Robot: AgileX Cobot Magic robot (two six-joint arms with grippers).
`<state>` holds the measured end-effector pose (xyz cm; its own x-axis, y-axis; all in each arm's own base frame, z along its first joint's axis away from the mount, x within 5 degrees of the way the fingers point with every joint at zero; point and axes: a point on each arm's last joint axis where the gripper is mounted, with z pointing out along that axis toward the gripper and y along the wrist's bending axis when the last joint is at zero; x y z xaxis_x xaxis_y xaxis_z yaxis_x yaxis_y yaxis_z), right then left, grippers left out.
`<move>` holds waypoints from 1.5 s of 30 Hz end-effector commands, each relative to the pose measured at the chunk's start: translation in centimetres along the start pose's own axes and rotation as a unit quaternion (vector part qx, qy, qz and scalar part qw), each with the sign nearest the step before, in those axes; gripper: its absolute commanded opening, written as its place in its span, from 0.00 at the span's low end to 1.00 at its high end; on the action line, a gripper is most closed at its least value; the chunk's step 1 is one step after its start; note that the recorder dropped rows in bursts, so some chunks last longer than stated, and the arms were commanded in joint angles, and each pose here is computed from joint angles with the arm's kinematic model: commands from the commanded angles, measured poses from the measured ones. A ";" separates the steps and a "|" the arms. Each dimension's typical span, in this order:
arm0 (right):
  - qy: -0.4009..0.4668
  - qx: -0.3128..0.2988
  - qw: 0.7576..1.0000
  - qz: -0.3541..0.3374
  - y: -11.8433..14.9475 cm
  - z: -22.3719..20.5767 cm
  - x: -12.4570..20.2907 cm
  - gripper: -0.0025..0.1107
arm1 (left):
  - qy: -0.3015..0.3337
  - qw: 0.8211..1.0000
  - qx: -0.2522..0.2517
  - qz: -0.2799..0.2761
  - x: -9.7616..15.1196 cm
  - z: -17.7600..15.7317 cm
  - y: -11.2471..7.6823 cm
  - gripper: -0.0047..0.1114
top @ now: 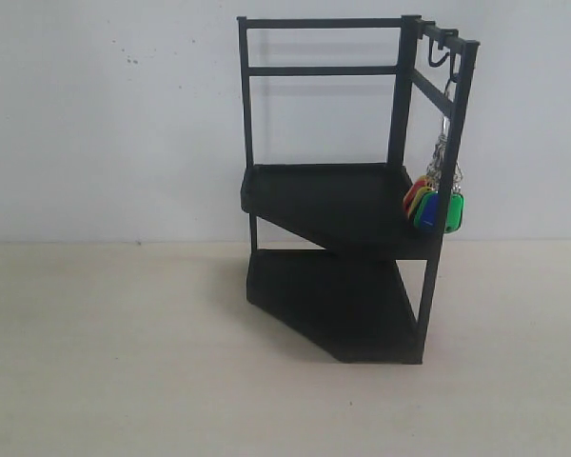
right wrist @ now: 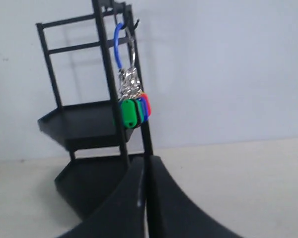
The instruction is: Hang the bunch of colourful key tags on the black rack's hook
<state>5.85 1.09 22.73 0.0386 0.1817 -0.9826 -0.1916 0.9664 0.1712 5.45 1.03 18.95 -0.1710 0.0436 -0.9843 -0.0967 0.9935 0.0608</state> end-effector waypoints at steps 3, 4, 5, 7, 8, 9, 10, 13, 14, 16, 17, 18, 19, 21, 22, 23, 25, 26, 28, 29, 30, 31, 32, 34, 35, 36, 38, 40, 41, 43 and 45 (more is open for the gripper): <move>-0.039 0.058 0.998 -0.003 -0.7 -0.5 -0.2 0.02 | -0.001 1.000 0.001 -0.003 -0.1 0.0 0.0 0.08; -0.041 0.067 0.997 -0.004 -0.8 -0.5 -0.2 0.02 | -0.001 1.000 0.001 -0.003 -0.1 0.0 0.0 0.08; -0.042 0.076 0.996 -0.005 -0.9 -0.6 -0.2 0.02 | -0.001 1.000 0.001 -0.003 -0.1 0.0 0.0 0.08; -0.044 0.087 0.995 -0.006 -1.0 -0.6 -0.2 0.02 | -0.001 1.000 0.001 -0.003 -0.1 0.0 0.0 0.08; -0.044 0.088 0.995 -0.007 -1.0 -0.6 -0.2 0.02 | -0.001 1.000 0.001 -0.003 -0.1 0.0 0.0 0.08; -0.044 0.088 0.995 -0.007 -1.0 -0.6 -0.2 0.02 | -0.001 1.000 0.001 -0.003 -0.1 0.0 0.0 0.08; -0.044 0.088 0.995 -0.007 -1.0 -0.6 -0.2 0.02 | -0.001 1.000 0.001 -0.003 -0.1 0.0 0.0 0.08; -0.045 0.087 0.995 0.001 -1.0 -0.6 -0.2 0.02 | -0.001 1.000 0.001 -0.003 -0.1 0.0 0.0 0.08; -0.045 0.086 0.995 0.020 -1.0 -0.6 -0.2 0.02 | -0.001 1.000 0.001 -0.003 -0.1 0.0 0.0 0.08; -0.034 0.088 0.995 0.042 -1.0 -0.6 0.0 0.02 | -0.001 1.000 0.001 -0.003 -0.1 0.0 0.0 0.08; -0.018 0.092 0.995 0.044 -1.1 -0.6 0.3 0.02 | -0.001 1.000 0.001 -0.003 -0.1 0.0 0.0 0.08; -0.006 0.093 0.995 0.045 -1.1 -0.5 0.7 0.02 | -0.001 1.000 0.001 -0.003 -0.1 0.0 0.0 0.08; 0.006 0.094 0.994 0.046 -1.2 -0.5 1.1 0.02 | -0.001 1.000 0.001 -0.003 -0.1 0.0 0.0 0.08; 0.022 0.098 0.994 0.033 -1.3 -0.5 1.9 0.02 | -0.001 1.000 0.001 -0.003 -0.1 0.0 0.0 0.08; 0.026 0.099 0.995 0.023 -1.4 -0.5 2.1 0.02 | -0.001 1.000 0.001 -0.003 -0.1 0.0 0.0 0.08; 0.026 0.099 0.995 0.015 -1.4 -0.5 2.1 0.02 | -0.001 1.000 0.001 -0.003 -0.1 0.0 0.0 0.08; 0.041 0.100 0.994 0.007 -1.4 -0.5 2.3 0.02 | -0.001 1.000 0.001 -0.003 -0.1 0.0 0.0 0.08; 0.055 0.101 0.993 0.000 -1.4 -0.5 2.6 0.02 | 0.000 1.000 0.001 -0.003 -0.1 0.0 0.0 0.08; 0.067 0.103 0.992 -0.008 -1.5 -0.6 2.8 0.02 | 0.000 1.000 0.001 -0.003 -0.1 0.0 0.0 0.08; 0.072 0.104 0.992 -0.010 -1.5 -0.6 2.9 0.02 | 0.000 1.000 0.001 -0.003 -0.1 0.0 0.0 0.08; 0.077 0.104 0.991 -0.012 -1.5 -0.6 3.0 0.02 | 0.000 1.000 0.001 -0.003 -0.1 0.0 0.0 0.08; 0.087 0.105 0.991 -0.013 -1.5 -0.6 3.1 0.02 | 0.000 1.000 0.001 -0.003 -0.1 0.0 0.0 0.08; 0.099 0.107 0.989 -0.016 -1.6 -0.7 3.3 0.02 | 0.000 1.000 0.001 -0.003 -0.1 0.0 0.0 0.08; 0.130 0.108 0.985 -0.019 -1.6 -0.8 3.9 0.02 | 0.000 1.000 0.001 -0.003 -0.1 0.0 0.0 0.08; 0.149 0.109 0.983 -0.020 -1.6 -0.9 4.2 0.02 | 0.000 1.000 0.001 -0.003 -0.1 0.0 0.0 0.08; 0.160 0.110 0.981 -0.017 -1.6 -1.0 4.4 0.02 | 0.000 1.000 0.001 -0.003 -0.1 0.0 0.0 0.08; 0.164 0.111 0.980 -0.016 -1.6 -1.0 4.5 0.02 | 0.000 1.000 0.001 -0.003 -0.1 0.0 0.0 0.08; 0.163 0.111 0.980 -0.016 -1.6 -1.0 4.5 0.02 | 0.000 1.000 0.001 -0.003 -0.1 0.0 0.0 0.08; 0.163 0.111 0.980 -0.016 -1.6 -1.0 4.5 0.02 | 0.000 1.000 0.001 -0.003 -0.1 0.0 0.0 0.08; 0.161 0.111 0.980 -0.020 -1.6 -1.0 4.4 0.02 | 0.000 1.000 0.001 -0.003 -0.1 0.0 0.0 0.08; 0.160 0.111 0.981 -0.025 -1.7 -1.0 4.4 0.02 | 0.000 1.000 0.001 -0.003 -0.1 0.0 0.0 0.08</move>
<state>5.40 0.18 17.97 -0.2856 0.1240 -0.9503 0.0200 0.9922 0.1234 5.45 1.03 18.95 -0.1710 0.0436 -0.9843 -0.0967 0.9935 0.0608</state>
